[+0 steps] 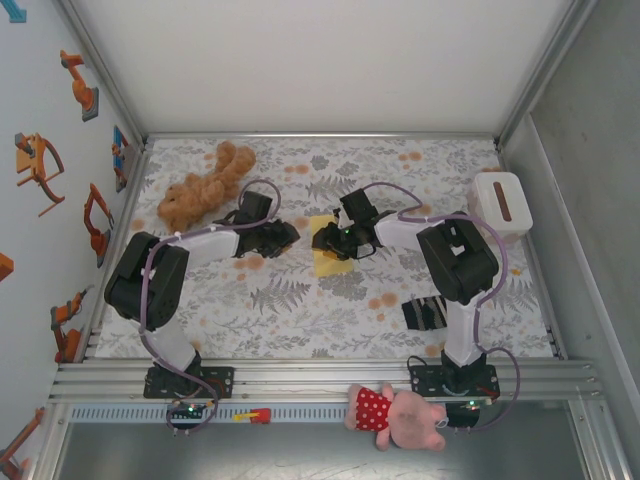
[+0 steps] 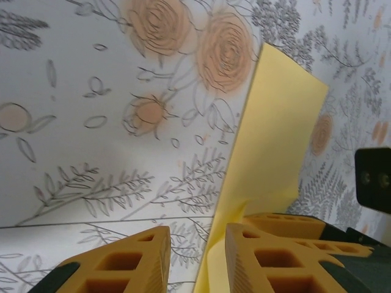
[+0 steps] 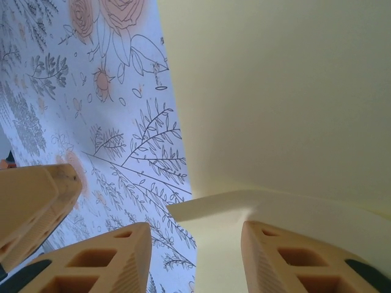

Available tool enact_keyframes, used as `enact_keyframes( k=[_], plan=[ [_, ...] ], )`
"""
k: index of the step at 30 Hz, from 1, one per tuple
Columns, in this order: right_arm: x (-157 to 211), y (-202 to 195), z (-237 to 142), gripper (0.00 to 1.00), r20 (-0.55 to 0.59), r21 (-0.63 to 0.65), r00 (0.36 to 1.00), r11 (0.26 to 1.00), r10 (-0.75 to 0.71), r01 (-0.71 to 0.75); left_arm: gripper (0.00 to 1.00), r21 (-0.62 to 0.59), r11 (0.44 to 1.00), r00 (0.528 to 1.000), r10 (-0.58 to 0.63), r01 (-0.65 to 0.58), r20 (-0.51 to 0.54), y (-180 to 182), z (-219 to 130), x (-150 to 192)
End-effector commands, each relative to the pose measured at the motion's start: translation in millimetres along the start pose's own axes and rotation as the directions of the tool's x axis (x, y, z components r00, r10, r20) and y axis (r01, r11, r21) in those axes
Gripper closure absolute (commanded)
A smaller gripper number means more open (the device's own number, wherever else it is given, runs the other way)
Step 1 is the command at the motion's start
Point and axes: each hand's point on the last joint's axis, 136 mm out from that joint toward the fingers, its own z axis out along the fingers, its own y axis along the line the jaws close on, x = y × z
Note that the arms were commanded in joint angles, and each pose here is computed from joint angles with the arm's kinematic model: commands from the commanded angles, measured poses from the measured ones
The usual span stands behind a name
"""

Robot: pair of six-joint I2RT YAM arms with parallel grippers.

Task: Fold a paper plane with a square sheet of paper (pick it up from the middle)
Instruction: Fold the triangle a second time at the center of the table.

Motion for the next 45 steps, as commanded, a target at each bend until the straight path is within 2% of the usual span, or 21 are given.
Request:
enact_keyframes(
  k=[1,3,7,13,23,28,41,45],
  plan=[
    [4.1,-17.7,0.5,0.57,0.007,0.073,1.0,0.997,-0.002,0.001,0.7,0.069,0.997,1.0,0.017,-0.018,0.009,-18.6,-5.7,5.5],
    [5.6,-22.9,0.8,0.62,0.003,0.093,1.0,0.996,0.003,-0.003,0.72,0.08,0.996,1.0,0.029,-0.029,0.002,-22.5,-3.0,10.4],
    [10.6,-34.4,3.9,0.82,-0.016,0.136,1.0,0.991,0.014,-0.012,0.8,0.102,0.993,0.998,0.056,-0.053,-0.027,-31.8,7.1,20.3],
    [13.6,-41.6,5.6,1.0,-0.03,0.16,0.999,0.987,0.028,-0.023,0.89,0.104,0.99,0.991,0.106,-0.097,-0.081,-42.7,27.3,33.3],
    [13.7,-42.6,5.1,1.0,-0.028,0.165,0.999,0.986,0.029,-0.024,0.96,-0.012,0.995,0.99,0.098,-0.1,-0.096,-24.0,49.5,28.8],
    [12.5,-37.5,3.3,1.0,-0.023,0.148,0.999,0.989,0.023,-0.019,0.97,-0.029,0.995,0.989,0.091,-0.095,-0.115,-17.7,57.6,30.6],
    [-4.4,18.9,-28.4,1.0,0.054,0.009,0.996,0.997,-0.071,0.071,0.97,-0.042,0.995,0.987,0.086,-0.093,-0.138,-9.9,64.3,34.9],
    [-8.0,7.4,-41.4,1.0,0.106,0.083,0.99,0.993,-0.091,0.082,0.97,-0.026,0.995,0.986,0.094,-0.099,-0.138,-14.4,63.6,34.1]
  ],
)
